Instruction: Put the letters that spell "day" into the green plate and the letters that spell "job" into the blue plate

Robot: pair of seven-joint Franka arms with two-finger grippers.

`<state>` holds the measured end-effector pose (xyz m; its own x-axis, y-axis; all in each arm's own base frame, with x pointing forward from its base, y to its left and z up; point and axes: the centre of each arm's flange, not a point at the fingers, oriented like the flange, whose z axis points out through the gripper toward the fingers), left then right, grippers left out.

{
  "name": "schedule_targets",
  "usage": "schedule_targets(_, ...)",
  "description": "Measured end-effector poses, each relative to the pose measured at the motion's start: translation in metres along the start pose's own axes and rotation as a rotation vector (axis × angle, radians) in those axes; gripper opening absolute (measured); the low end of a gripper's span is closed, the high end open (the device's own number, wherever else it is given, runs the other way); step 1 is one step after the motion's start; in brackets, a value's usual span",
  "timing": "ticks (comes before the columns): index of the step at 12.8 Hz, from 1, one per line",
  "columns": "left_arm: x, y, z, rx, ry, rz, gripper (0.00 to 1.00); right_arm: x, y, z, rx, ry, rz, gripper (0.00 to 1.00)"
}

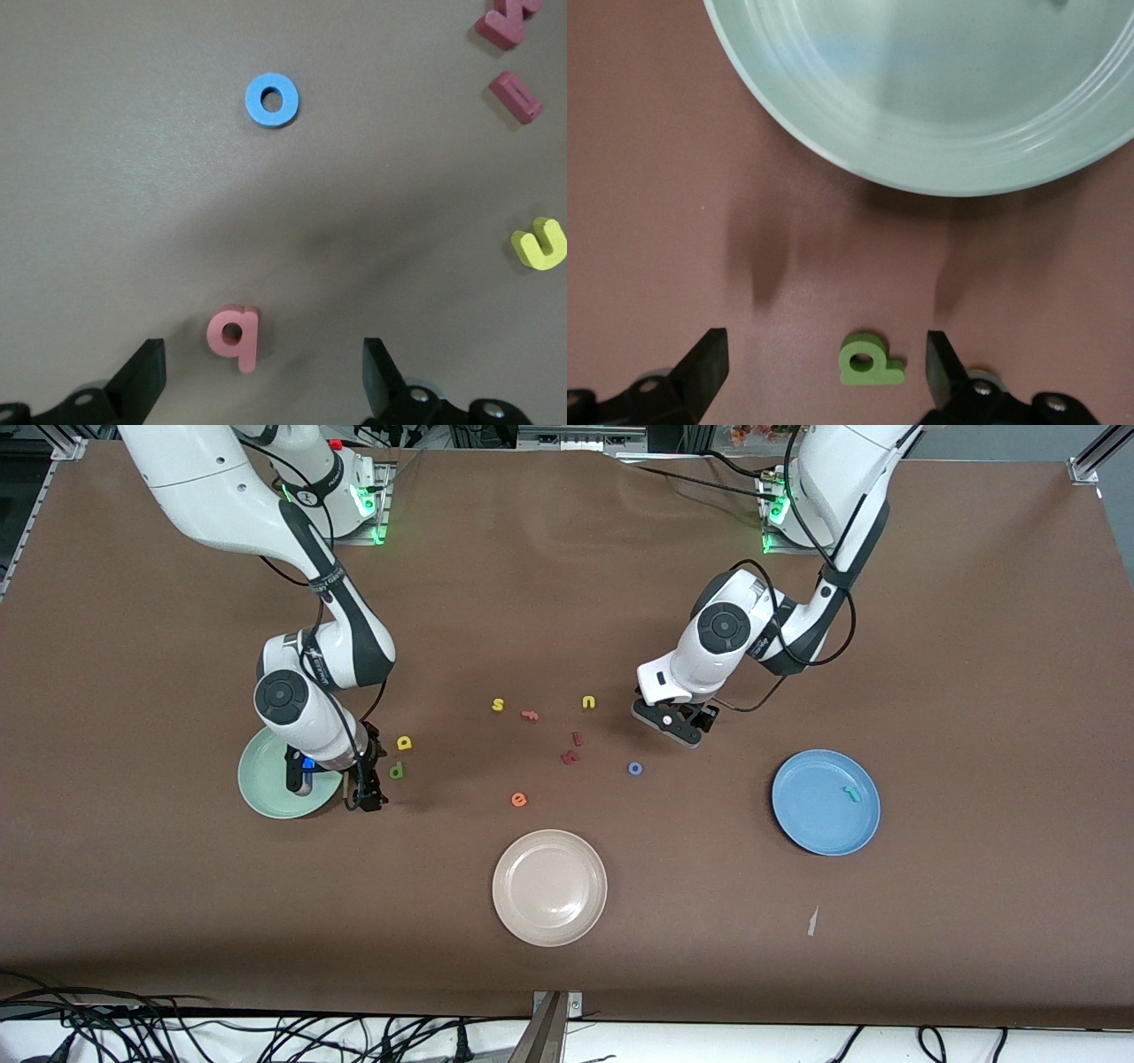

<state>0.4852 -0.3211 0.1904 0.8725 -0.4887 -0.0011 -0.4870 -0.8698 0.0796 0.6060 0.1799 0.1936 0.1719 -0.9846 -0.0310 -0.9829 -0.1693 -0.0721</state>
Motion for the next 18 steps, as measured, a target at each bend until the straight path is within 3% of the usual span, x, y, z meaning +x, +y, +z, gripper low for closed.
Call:
schedule_targets(4, -0.003, 0.000, 0.019, 0.027, -0.010, 0.052, 0.89, -0.007, 0.001, 0.004, -0.002, -0.001, -0.010, 0.99)
schedule_targets(6, -0.003, 0.000, 0.020, 0.026, -0.008, 0.052, 0.73, -0.013, 0.003, 0.011, 0.000, -0.003, -0.021, 0.99)
schedule_targets(7, -0.003, -0.001, 0.019, 0.026, -0.007, 0.051, 0.60, -0.015, 0.004, 0.015, -0.001, -0.003, -0.023, 0.98)
schedule_targets(9, -0.002, -0.004, 0.019, 0.028, -0.005, 0.048, 0.54, -0.015, 0.005, 0.020, -0.005, -0.002, -0.023, 0.96)
schedule_targets(11, 0.000, -0.007, 0.017, 0.030, 0.000, 0.044, 0.33, -0.013, 0.005, 0.020, -0.004, 0.000, -0.021, 0.75)
schedule_targets(12, 0.000, -0.007, 0.017, 0.033, 0.002, 0.051, 0.28, -0.012, 0.004, 0.019, -0.003, 0.000, -0.020, 0.64)
schedule_targets(15, 0.001, -0.007, 0.017, 0.055, 0.005, 0.084, 0.28, -0.012, 0.002, 0.016, 0.005, 0.000, -0.019, 0.31)
schedule_targets(18, 0.010, -0.026, 0.007, 0.062, 0.025, 0.066, 0.28, -0.011, 0.001, 0.015, 0.008, 0.001, -0.018, 0.27)
